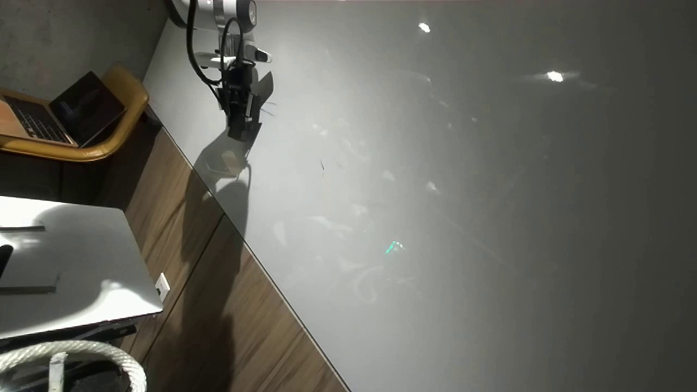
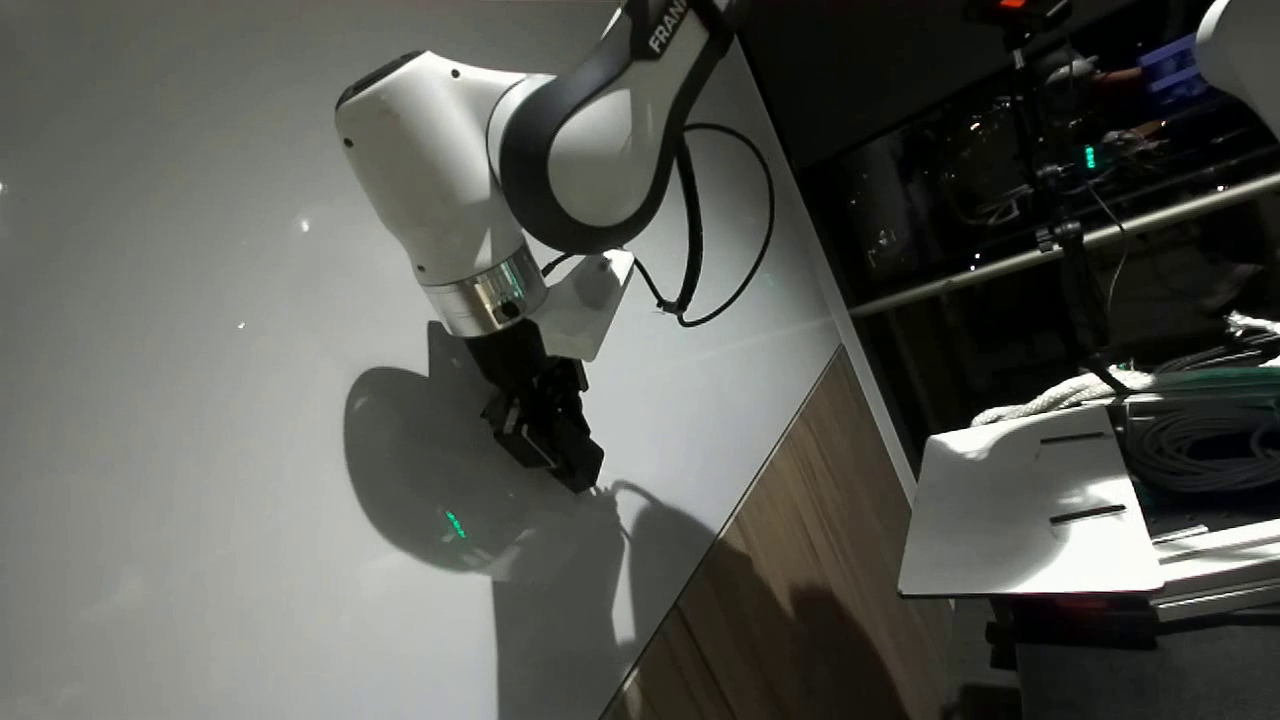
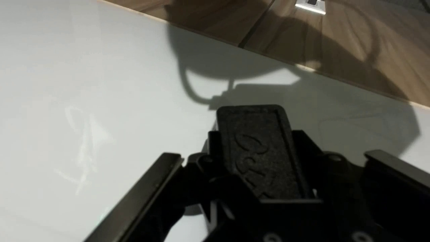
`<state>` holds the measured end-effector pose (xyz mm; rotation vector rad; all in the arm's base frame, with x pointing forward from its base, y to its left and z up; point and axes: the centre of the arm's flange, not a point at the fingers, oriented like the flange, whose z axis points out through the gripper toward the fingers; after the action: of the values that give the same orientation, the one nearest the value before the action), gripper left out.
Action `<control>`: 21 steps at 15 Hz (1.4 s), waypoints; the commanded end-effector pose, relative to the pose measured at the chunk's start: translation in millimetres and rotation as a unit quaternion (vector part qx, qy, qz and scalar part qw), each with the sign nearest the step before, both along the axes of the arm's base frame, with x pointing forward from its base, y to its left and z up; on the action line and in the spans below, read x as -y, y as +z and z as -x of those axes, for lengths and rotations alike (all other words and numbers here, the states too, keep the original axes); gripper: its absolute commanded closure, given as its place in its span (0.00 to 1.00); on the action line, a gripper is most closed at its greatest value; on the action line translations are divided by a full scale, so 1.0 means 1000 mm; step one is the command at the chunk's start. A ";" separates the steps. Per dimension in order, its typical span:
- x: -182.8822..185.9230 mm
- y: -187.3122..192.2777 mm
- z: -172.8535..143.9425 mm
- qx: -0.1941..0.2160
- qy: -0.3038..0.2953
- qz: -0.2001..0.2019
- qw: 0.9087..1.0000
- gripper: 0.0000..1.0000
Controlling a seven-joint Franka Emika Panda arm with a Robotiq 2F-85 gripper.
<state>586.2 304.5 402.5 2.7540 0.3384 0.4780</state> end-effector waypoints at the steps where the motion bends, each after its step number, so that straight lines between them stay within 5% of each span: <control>1: -0.028 0.004 -0.017 -0.001 0.006 -0.010 1.000 0.70; 8: -0.027 0.045 -0.042 0.029 0.000 0.000 1.000 0.70; 21: 0.178 0.083 -0.029 0.031 -0.137 0.032 0.989 0.70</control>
<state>607.6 198.5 470.9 2.6687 0.0442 0.4305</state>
